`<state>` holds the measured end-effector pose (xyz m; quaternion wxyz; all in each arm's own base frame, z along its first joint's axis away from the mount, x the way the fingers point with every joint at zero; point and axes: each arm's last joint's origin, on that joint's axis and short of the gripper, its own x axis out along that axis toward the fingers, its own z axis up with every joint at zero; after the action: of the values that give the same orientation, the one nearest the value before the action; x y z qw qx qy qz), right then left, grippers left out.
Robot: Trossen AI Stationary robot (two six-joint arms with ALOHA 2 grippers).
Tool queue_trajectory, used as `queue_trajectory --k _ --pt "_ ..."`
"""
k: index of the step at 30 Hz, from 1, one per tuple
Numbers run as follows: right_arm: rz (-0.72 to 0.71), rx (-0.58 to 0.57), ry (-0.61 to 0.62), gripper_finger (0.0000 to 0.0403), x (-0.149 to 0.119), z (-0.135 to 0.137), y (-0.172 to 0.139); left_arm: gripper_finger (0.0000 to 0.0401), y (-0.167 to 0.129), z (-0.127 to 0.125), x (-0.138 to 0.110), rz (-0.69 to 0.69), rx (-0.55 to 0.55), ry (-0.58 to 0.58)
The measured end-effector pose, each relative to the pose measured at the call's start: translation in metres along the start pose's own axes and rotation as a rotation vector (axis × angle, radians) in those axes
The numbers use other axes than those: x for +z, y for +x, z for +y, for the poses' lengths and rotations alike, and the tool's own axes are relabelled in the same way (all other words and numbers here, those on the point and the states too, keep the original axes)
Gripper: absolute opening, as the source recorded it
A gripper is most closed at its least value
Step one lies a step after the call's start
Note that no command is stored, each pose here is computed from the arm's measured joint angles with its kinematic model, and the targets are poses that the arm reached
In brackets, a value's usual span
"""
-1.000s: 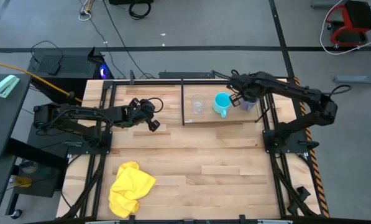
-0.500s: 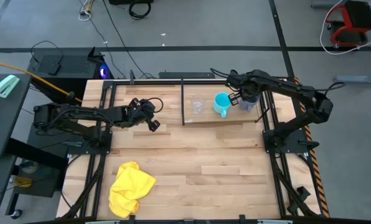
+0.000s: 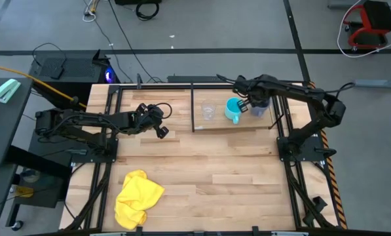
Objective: Stack small to large cups/mugs on shelf
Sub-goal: Put the blue mug on the shelf, then return to Home Position
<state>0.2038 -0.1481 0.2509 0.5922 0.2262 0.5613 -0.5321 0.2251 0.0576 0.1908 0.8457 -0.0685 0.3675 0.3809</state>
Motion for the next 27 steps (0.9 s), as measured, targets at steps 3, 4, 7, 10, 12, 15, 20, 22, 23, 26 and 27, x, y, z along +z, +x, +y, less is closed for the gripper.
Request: queue_trajectory --k 3,4,7,10,12,15,20,22,23,26,27 --pt "-0.006 0.009 -0.018 0.0000 -0.002 0.004 -0.002 0.0013 0.000 0.000 0.000 0.000 0.000 0.000" --pt "-0.008 0.011 -0.024 0.0000 -0.003 0.005 -0.003 0.0014 0.000 0.000 0.000 0.000 0.000 0.000" --pt "-0.015 0.016 -0.043 0.0000 -0.006 0.009 -0.005 0.0019 0.000 0.000 0.000 0.000 0.000 0.001" --pt "-0.020 0.020 -0.051 0.0000 -0.008 0.012 -0.007 0.0023 0.000 0.000 0.000 0.000 0.000 0.002" --pt "-0.020 0.021 -0.054 0.0000 -0.008 0.013 -0.007 0.0024 0.000 0.000 0.000 0.000 0.000 0.002" --pt "-0.019 0.021 -0.051 0.0000 -0.008 0.012 -0.007 0.0021 0.000 0.000 0.000 0.000 0.000 0.002" --pt "-0.018 0.018 -0.045 0.0001 -0.007 0.011 -0.006 0.0013 0.000 0.000 0.000 0.000 0.000 0.002" --pt "-0.020 0.019 -0.044 0.0001 -0.007 0.010 -0.007 0.0013 0.000 0.000 0.000 0.000 0.000 0.003" --pt "-0.022 0.020 -0.043 0.0001 -0.008 0.009 -0.008 0.0014 0.000 0.000 0.000 0.000 0.000 0.003" --pt "-0.030 0.021 -0.036 0.0001 -0.010 0.005 -0.013 0.0020 0.000 0.000 0.000 0.000 0.000 0.003" --pt "-0.033 0.022 -0.031 0.0001 -0.012 0.002 -0.016 0.0022 0.000 0.000 0.000 0.000 0.000 0.003"
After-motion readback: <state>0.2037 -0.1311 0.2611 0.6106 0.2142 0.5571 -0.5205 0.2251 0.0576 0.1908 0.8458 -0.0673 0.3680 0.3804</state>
